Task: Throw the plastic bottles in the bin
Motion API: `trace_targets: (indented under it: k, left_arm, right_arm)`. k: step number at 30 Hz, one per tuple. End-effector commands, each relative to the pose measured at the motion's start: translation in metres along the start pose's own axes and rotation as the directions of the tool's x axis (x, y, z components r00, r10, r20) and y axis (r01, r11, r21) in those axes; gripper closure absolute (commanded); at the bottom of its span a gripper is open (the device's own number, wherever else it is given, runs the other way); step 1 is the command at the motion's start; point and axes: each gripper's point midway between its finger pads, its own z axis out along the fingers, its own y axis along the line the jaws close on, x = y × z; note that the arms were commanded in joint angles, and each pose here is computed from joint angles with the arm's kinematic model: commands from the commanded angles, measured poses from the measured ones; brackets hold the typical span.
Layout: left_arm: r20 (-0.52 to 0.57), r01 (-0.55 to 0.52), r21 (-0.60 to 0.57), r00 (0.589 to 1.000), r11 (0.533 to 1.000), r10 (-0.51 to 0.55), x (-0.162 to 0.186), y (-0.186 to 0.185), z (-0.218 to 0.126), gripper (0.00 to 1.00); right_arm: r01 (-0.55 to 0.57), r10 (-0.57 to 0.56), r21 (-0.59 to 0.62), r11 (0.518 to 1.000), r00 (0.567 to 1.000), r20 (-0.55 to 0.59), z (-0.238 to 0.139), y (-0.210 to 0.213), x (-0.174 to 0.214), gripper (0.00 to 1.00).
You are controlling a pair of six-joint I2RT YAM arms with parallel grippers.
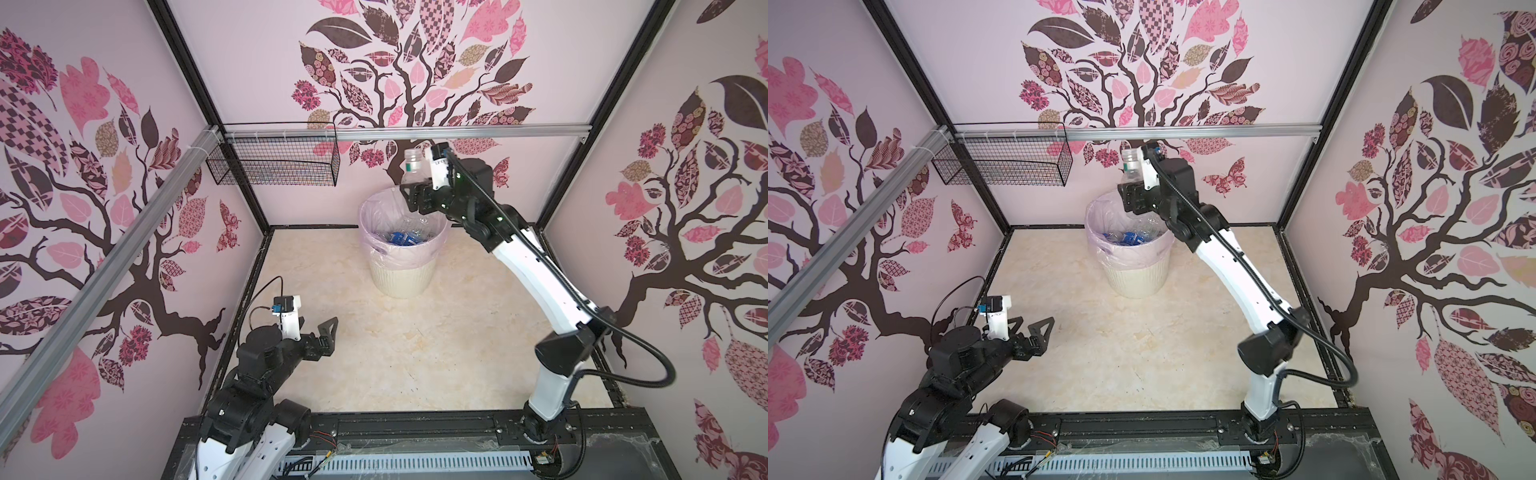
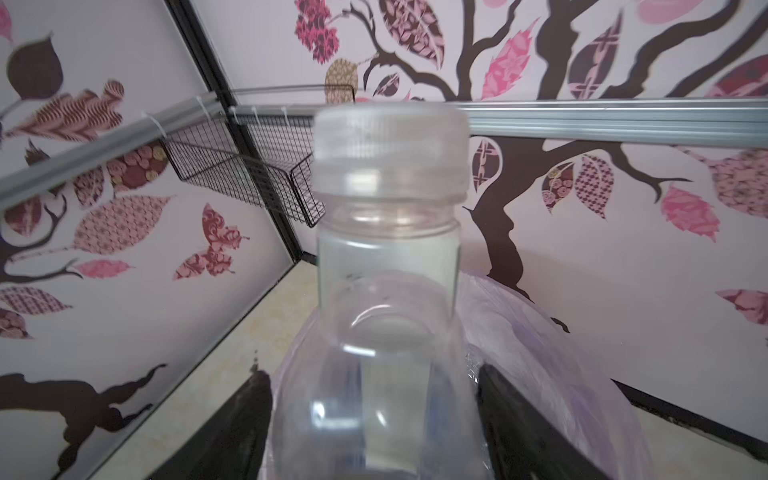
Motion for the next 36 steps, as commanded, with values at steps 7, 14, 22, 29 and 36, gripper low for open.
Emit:
trace_targets:
  k: [7,14,22,29,36]
  left_arm:
    - [-0.021,-0.006,0.001,1.0,1.0,0.006,0.006,0.0,0.009,0.02]
    - [-0.015,-0.004,-0.132,1.0,0.991,0.002,-0.009,0.018,0.026,0.02]
    - [0.048,-0.076,-0.249,0.995,0.966,0.09,-0.058,0.027,0.081,0.02]
    - [-0.062,-0.217,-0.505,0.975,0.835,0.216,-0.047,0.081,0.128,0.02]
    - [-0.039,-0.18,-0.597,0.98,0.782,0.196,-0.011,0.14,0.153,0.02]
  right_arm:
    - [0.044,-0.044,-0.022,0.999,0.999,-0.012,-0.08,0.009,0.021,0.05]
    - [0.064,-0.067,0.105,0.992,0.997,0.023,-0.136,-0.018,0.046,0.0]
    - [0.019,-0.041,0.311,0.95,0.997,0.063,-0.172,-0.08,0.083,0.0]
    - [-0.073,0.036,0.571,0.818,0.997,0.076,-0.177,-0.173,0.151,0.0]
    - [-0.073,0.075,0.688,0.722,0.997,0.027,-0.163,-0.223,0.233,0.0]
